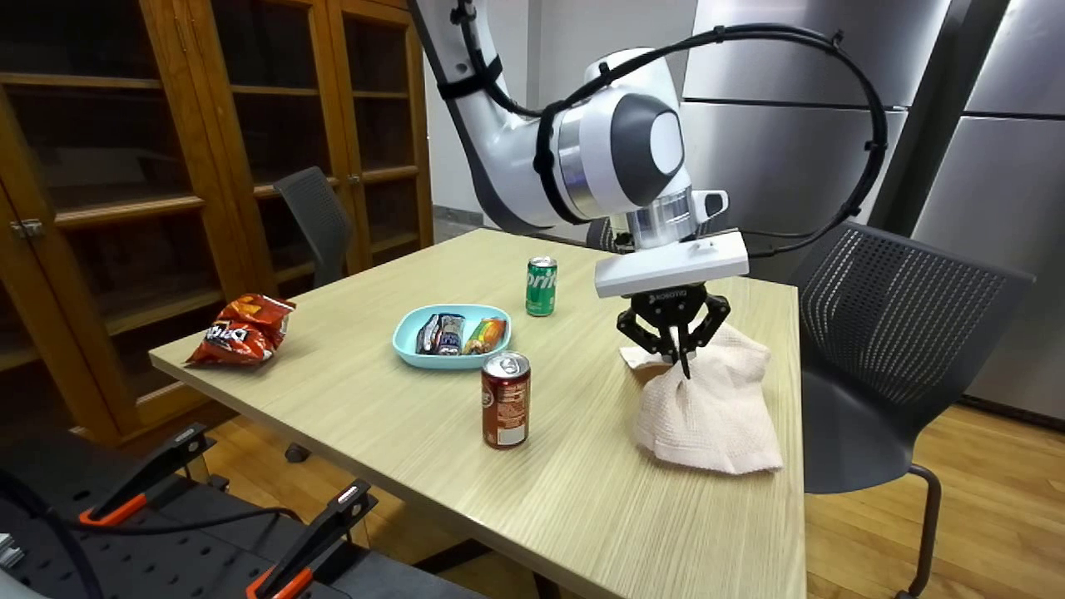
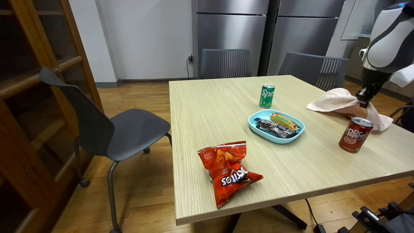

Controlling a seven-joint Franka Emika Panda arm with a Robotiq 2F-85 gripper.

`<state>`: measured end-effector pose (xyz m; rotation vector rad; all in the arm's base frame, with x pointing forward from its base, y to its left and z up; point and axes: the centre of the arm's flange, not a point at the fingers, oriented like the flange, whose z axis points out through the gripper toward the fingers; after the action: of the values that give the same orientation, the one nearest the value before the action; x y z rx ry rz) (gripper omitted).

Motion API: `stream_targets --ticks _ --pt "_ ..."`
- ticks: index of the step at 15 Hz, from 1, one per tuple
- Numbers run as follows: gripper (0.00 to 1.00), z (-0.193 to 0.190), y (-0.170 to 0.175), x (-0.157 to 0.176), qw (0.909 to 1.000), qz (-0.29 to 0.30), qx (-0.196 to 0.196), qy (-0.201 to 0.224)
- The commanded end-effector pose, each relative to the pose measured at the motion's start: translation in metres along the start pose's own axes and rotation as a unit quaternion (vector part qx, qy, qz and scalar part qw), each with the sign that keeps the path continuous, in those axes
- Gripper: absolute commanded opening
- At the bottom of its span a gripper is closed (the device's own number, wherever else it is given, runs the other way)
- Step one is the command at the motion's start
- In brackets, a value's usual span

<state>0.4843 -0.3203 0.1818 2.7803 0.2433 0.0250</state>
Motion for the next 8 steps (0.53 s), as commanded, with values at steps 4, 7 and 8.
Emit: stream_targets --ticks 4,7,8 --pt "0.01 -0.036 -0.015 0.004 0.9997 -0.019 -0.002 0.015" --pt "0.01 -0.042 -0.026 0.015 0.9994 -0.026 0.0 0.022" --pt "0.01 -0.043 -0.03 0.02 0.9993 -0.03 0.001 0.023"
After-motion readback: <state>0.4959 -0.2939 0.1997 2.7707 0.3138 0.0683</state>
